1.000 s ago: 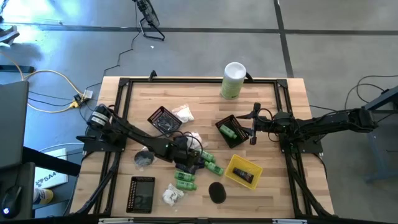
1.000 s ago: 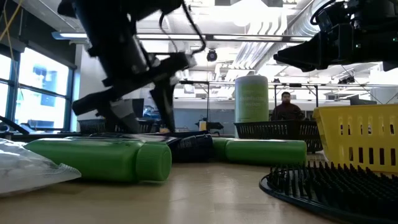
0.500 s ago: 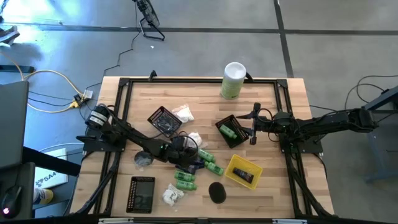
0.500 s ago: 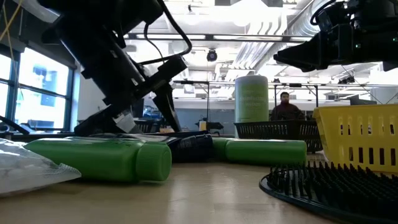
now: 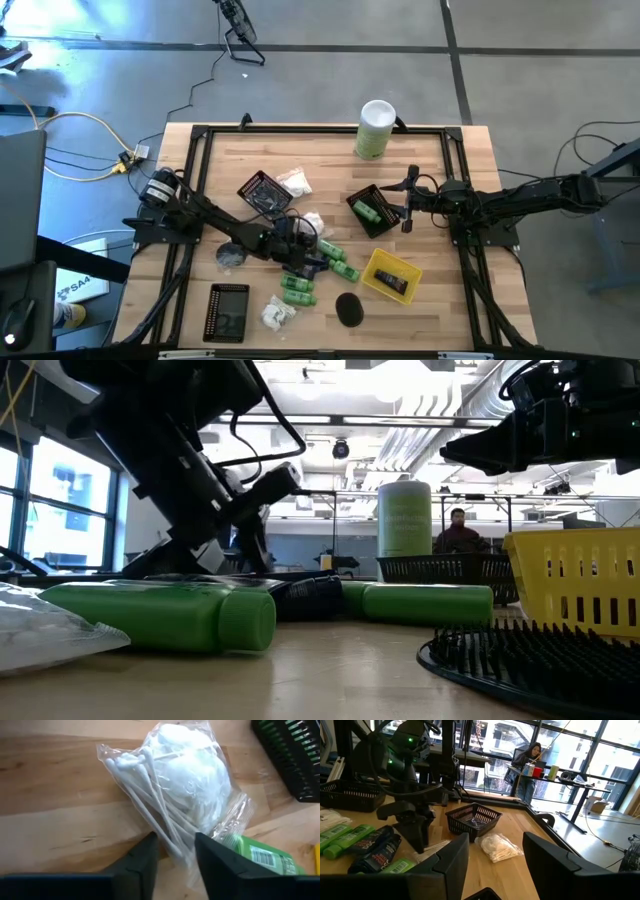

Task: Pick & Place Travel size toiletries
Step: Put the cotton pack into the bottom left black bin

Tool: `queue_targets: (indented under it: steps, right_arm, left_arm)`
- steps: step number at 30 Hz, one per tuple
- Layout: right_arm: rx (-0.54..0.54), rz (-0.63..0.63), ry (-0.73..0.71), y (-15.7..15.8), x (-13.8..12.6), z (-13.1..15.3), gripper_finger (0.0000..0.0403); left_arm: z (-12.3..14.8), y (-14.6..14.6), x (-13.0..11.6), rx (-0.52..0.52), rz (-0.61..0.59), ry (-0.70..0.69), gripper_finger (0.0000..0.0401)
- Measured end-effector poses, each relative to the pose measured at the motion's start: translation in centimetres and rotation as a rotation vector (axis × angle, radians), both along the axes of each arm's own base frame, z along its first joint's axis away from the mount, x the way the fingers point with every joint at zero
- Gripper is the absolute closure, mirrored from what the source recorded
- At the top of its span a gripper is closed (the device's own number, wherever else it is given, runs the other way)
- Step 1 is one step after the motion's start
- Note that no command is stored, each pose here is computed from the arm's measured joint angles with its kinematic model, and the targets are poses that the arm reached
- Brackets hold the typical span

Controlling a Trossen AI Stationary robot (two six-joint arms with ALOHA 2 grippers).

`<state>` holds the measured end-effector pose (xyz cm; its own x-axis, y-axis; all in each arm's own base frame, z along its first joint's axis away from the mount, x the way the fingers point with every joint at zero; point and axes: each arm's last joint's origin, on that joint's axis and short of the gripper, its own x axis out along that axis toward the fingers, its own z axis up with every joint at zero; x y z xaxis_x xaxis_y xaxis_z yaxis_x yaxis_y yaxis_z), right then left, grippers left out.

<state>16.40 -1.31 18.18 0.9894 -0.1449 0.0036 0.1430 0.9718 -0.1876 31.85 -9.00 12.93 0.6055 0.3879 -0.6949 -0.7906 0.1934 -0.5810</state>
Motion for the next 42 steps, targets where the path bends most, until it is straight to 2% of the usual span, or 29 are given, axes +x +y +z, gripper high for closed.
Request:
queue_targets:
  steps: [8, 11, 28, 42]
  right_arm:
    - [0.0, 0.0, 0.0, 0.0, 0.0, 0.0, 0.0224]
    - [0.0, 0.0, 0.0, 0.0, 0.0, 0.0, 0.0224]
    - [0.0, 0.0, 0.0, 0.0, 0.0, 0.0, 0.0224]
    - [-0.017, -0.024, -0.005, -0.1, 0.0, 0.1, 0.0224]
  left_arm:
    - [0.0, 0.0, 0.0, 0.014, 0.001, 0.002, 0.0374]
    - [0.0, 0.0, 0.0, 0.019, 0.004, -0.001, 0.0394]
    - [1.2, 0.0, 0.3, 0.108, -0.025, -0.05, 0.0399]
    - [7.1, 0.7, -1.6, 0.274, -0.2, -0.045, 0.0401]
